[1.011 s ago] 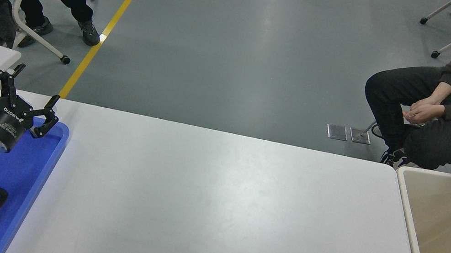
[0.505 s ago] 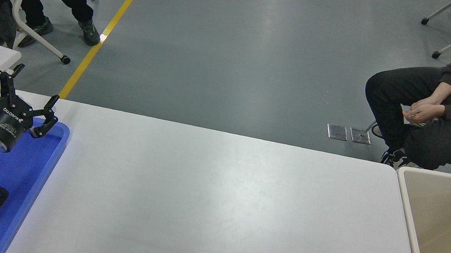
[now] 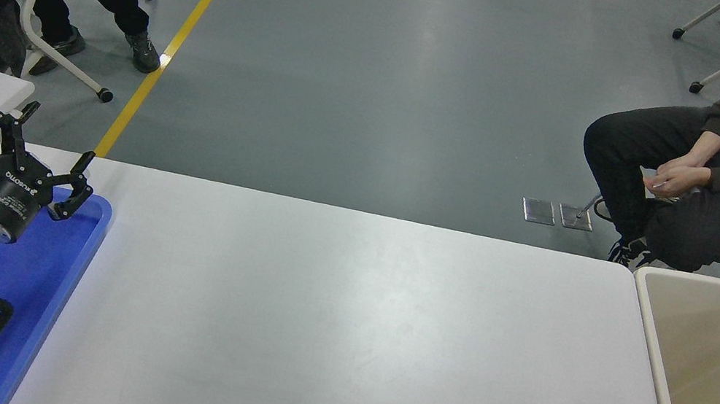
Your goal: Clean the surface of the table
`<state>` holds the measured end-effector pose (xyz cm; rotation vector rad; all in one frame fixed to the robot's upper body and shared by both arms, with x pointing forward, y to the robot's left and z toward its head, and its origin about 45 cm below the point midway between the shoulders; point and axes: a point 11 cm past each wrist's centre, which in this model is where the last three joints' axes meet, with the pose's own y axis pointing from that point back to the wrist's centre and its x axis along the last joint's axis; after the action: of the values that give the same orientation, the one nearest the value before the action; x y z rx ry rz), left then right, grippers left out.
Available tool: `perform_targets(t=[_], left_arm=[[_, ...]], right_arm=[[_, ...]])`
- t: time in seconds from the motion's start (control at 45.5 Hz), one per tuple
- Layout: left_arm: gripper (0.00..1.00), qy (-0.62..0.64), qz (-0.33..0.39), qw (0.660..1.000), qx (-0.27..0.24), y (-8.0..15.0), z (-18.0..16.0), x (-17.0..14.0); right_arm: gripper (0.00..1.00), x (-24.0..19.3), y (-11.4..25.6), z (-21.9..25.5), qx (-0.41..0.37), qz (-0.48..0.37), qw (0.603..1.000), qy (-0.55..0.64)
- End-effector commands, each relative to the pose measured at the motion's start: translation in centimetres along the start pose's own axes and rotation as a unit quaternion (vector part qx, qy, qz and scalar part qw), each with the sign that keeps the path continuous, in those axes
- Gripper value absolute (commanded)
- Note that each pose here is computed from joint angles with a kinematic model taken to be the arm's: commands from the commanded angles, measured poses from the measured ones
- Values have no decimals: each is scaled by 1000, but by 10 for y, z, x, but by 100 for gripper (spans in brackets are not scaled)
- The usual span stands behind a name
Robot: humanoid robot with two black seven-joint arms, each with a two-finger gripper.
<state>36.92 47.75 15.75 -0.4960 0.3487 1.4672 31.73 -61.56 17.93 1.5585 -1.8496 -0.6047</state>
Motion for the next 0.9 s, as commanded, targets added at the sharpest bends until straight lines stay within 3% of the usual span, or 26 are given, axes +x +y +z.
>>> perform_targets(t=[0.0, 0.659, 0.725, 0.769, 0.813, 0.857, 0.879], left_arm=[[100, 0, 0, 1000, 0, 0, 0, 0], [100, 0, 0, 1000, 0, 0, 0, 0], [100, 0, 0, 1000, 0, 0, 0, 0], [100, 0, 0, 1000, 0, 0, 0, 0], [100, 0, 0, 1000, 0, 0, 0, 0], [100, 0, 0, 1000, -1, 0, 0, 0], [100, 0, 0, 1000, 0, 0, 0, 0]], right_arm=[[0, -22, -22, 33, -22, 32, 999, -1], [0, -42, -39, 47, -38, 83, 996, 20], [10, -42, -39, 47, -39, 83, 996, 21], [25, -42, -39, 48, -42, 82, 996, 17], [52, -42, -39, 49, -44, 82, 996, 18], [100, -43, -39, 48, -44, 79, 996, 16], [100, -43, -39, 49, -45, 77, 996, 17]])
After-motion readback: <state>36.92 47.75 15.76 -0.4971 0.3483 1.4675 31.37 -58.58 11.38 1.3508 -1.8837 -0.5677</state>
